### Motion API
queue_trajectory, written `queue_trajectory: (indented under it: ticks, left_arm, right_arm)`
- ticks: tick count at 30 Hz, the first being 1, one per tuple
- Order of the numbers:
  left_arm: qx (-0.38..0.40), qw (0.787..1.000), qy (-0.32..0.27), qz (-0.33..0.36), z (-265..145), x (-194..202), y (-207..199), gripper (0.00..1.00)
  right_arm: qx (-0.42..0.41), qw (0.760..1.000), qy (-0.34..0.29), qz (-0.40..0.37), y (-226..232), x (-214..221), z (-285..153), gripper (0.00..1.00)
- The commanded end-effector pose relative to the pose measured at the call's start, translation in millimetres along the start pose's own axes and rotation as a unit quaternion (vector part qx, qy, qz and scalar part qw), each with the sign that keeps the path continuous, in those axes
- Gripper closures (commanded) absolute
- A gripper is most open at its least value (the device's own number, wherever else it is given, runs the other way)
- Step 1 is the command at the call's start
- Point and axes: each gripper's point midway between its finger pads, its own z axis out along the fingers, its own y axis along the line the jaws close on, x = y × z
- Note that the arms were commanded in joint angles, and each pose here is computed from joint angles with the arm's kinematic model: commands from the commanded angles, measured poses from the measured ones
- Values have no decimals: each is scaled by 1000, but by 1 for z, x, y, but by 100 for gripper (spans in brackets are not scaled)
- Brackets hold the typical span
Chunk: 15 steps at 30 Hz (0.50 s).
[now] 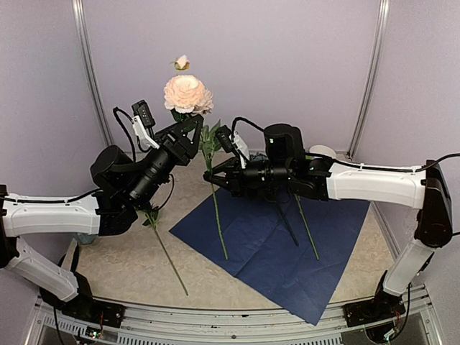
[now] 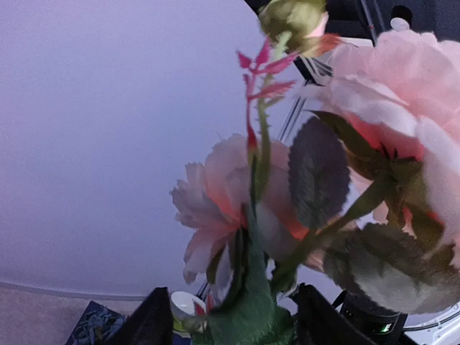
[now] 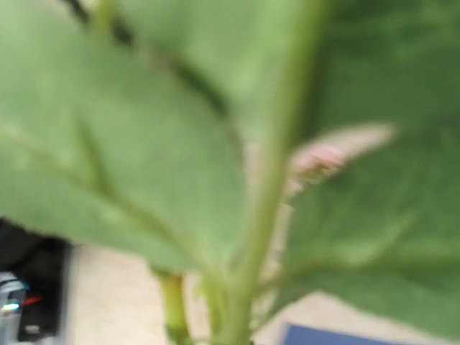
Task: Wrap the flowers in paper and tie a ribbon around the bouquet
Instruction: Pass from the left arm to the right, then place the fake flower on the flattened wrapping paper.
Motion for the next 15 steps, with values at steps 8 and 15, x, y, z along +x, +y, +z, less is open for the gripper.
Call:
queue_trajectory:
  ticks: [8, 15]
  left_arm:
    - [-394, 886, 224, 94, -93, 109, 173, 1]
    - [-473, 838, 270, 36, -158, 148, 242, 6]
  right_arm:
    - [452, 830, 325, 40, -172, 121, -138, 100]
    - [436, 806, 399, 28, -183, 170, -129, 100]
